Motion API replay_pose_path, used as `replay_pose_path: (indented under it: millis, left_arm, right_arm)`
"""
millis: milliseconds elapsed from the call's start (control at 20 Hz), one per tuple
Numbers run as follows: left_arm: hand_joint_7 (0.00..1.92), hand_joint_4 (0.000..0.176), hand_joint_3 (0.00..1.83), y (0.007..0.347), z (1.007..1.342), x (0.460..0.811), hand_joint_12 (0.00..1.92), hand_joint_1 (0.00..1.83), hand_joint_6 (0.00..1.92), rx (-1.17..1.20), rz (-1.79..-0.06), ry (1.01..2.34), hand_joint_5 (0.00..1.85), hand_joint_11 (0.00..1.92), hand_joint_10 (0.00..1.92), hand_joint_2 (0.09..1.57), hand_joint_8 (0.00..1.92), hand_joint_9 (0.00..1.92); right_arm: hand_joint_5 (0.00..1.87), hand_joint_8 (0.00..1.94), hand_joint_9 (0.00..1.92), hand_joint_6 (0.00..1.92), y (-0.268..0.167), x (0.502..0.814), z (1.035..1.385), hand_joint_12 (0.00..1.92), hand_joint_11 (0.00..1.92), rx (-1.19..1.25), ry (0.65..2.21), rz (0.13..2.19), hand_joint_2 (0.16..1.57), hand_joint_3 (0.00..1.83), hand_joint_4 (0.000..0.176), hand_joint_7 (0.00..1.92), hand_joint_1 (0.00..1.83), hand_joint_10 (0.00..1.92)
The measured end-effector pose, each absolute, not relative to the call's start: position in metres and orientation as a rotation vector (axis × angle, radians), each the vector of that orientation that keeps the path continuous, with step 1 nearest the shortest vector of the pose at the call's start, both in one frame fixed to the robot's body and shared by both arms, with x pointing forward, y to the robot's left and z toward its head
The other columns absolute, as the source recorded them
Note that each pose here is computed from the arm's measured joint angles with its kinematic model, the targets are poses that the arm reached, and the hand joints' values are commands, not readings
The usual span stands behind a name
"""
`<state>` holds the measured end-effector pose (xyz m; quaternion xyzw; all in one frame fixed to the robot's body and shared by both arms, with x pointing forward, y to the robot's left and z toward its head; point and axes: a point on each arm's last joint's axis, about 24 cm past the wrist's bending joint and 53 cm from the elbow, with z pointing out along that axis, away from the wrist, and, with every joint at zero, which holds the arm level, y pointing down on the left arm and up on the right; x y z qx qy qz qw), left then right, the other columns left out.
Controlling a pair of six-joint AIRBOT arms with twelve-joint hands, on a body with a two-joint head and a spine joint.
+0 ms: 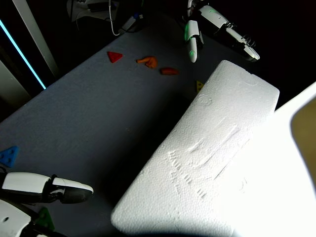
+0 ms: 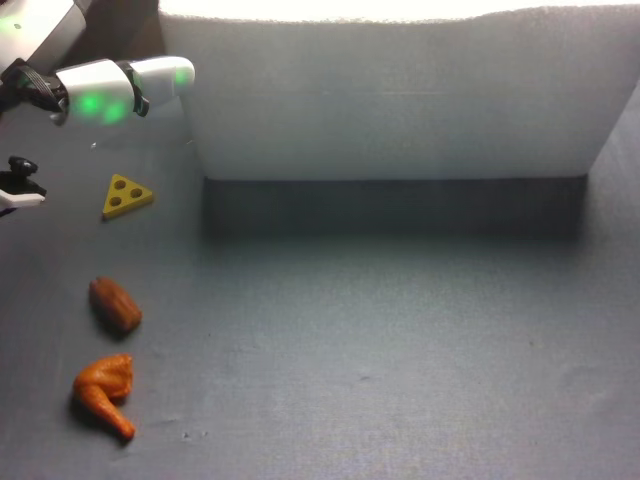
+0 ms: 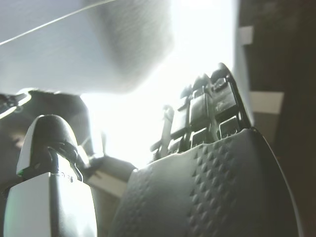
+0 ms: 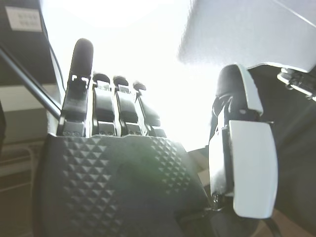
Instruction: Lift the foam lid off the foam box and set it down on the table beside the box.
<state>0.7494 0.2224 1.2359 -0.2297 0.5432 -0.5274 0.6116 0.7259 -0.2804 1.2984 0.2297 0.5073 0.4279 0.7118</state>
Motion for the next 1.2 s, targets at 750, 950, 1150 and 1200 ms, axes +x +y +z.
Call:
replay_pose_path:
  millis: [750,950,1150,1200]
  left_arm:
    - [0.0,0.025,0.0,0.217,1.209,0.781,0.6,0.49,0.0,-0.693,-1.267,1.277,0.0,0.0,0.0,1.02,0.0,0.0]
    - [0.0,0.025,0.0,0.213,1.208,0.787,0.37,0.5,0.0,-0.71,-1.278,1.283,0.0,0.0,0.0,1.0,0.0,0.0]
    - [0.0,0.022,0.0,0.209,1.206,0.791,0.36,0.46,0.0,-0.723,-1.288,1.285,0.0,0.0,0.0,0.98,0.0,0.0]
    - [0.0,0.02,0.0,0.205,1.204,0.792,0.38,0.45,0.0,-0.718,-1.293,1.293,0.0,0.0,0.0,0.96,0.0,0.0]
  right_arm:
    - [0.0,0.0,0.0,0.0,-0.277,0.763,1.267,0.0,0.0,0.635,1.204,0.97,1.04,0.0,0.0,0.0,0.67,0.0]
    - [0.0,0.0,0.0,0.0,-0.276,0.768,1.264,0.0,0.0,0.654,1.209,0.982,1.01,0.0,0.0,0.0,0.63,0.0]
    - [0.0,0.0,0.0,0.0,-0.274,0.771,1.266,0.0,0.0,0.657,1.205,0.995,1.02,0.0,0.0,0.0,0.64,0.0]
    - [0.0,0.0,0.0,0.0,-0.273,0.772,1.265,0.0,0.0,0.66,1.206,1.003,1.01,0.0,0.0,0.0,0.65,0.0]
